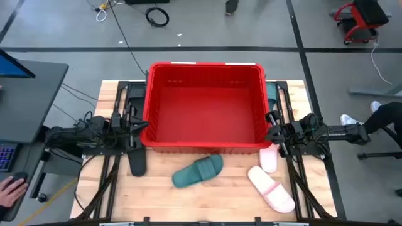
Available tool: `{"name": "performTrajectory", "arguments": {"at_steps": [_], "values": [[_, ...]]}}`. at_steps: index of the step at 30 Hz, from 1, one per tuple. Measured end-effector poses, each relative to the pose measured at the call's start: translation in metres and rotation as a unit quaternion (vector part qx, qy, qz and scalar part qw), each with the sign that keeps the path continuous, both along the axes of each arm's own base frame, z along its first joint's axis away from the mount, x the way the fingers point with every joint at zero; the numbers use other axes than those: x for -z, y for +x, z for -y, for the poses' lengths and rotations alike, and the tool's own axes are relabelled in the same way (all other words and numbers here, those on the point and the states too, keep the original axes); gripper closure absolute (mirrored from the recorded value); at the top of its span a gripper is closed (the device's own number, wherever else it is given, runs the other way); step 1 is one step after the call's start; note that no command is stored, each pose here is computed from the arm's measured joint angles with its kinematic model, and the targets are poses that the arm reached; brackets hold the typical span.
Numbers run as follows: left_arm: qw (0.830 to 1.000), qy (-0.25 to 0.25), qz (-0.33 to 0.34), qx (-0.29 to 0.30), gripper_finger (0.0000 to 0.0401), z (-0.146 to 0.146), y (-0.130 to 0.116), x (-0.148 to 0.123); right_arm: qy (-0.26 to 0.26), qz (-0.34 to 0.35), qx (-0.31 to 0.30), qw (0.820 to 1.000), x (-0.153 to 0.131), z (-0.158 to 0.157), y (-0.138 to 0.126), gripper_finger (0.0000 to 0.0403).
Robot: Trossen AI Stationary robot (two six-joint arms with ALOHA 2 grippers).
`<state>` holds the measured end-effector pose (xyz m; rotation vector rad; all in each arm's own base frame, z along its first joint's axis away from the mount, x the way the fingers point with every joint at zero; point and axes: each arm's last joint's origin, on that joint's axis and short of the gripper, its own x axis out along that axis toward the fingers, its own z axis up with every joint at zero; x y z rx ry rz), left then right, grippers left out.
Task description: Pick and place slides into bin
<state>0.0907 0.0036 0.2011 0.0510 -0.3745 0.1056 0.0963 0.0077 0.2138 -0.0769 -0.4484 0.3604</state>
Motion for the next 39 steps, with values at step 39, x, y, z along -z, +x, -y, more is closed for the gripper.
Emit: {"name": "performTrajectory", "arguments": {"at_steps": [39], "values": [[1.000,0.000,0.000,0.000,0.0378,0.0000,0.0000,0.0001,0.000,0.000,0.000,1.000,0.0000,0.0000,0.0000,0.0389]]}}
